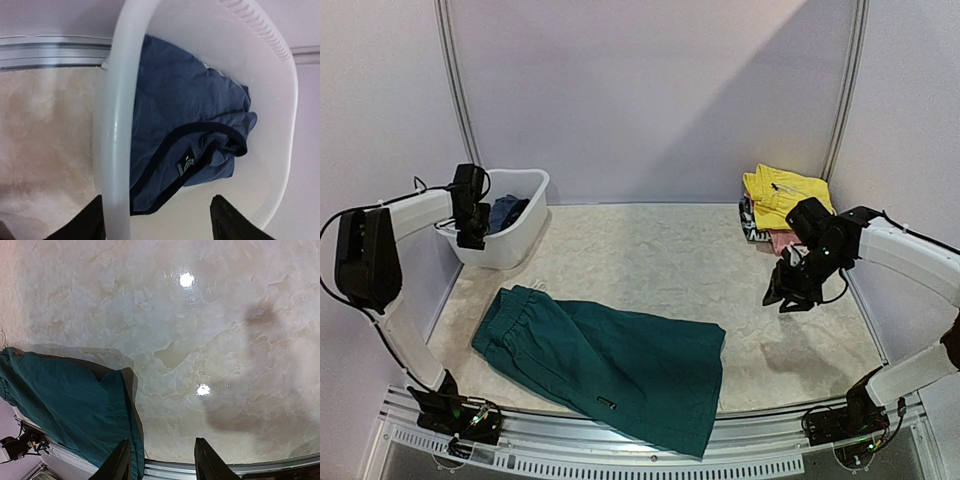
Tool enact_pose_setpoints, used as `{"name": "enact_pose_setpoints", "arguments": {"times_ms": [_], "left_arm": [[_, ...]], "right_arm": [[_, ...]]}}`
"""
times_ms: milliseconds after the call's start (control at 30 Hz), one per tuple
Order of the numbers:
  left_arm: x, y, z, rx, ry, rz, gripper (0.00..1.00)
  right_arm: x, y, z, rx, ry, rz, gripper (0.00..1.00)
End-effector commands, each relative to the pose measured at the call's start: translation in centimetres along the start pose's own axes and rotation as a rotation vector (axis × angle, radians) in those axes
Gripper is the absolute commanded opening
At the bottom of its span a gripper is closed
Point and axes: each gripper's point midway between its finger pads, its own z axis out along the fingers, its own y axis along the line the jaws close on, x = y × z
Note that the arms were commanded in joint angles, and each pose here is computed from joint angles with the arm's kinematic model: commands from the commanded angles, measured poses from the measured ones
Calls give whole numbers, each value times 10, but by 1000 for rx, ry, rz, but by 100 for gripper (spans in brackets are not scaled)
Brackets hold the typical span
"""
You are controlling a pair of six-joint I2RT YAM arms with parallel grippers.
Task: Fold and stack the mixed laundry pile
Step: Move the bin to the corner of the board, then pick up the rectangle-folded shorts from the center of the board.
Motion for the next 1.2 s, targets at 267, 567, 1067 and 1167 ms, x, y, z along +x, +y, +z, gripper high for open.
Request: {"name": "enact_pose_setpoints", "arguments": {"times_ms": [267, 567, 1067, 1167], "left_arm": [[-48, 45, -80, 4, 47, 157, 98], [-39, 110, -143, 31, 197, 510, 95], [13, 240, -196, -40, 547, 726, 74], [30, 257, -187, -63, 623, 691, 70]], "right_arm": [[22, 33, -13, -55, -50, -200, 56], [79, 67, -2, -122, -30, -422, 66], [173, 63, 45, -159, 94, -507, 69], [180, 60, 50, -157, 106, -485, 69]]}}
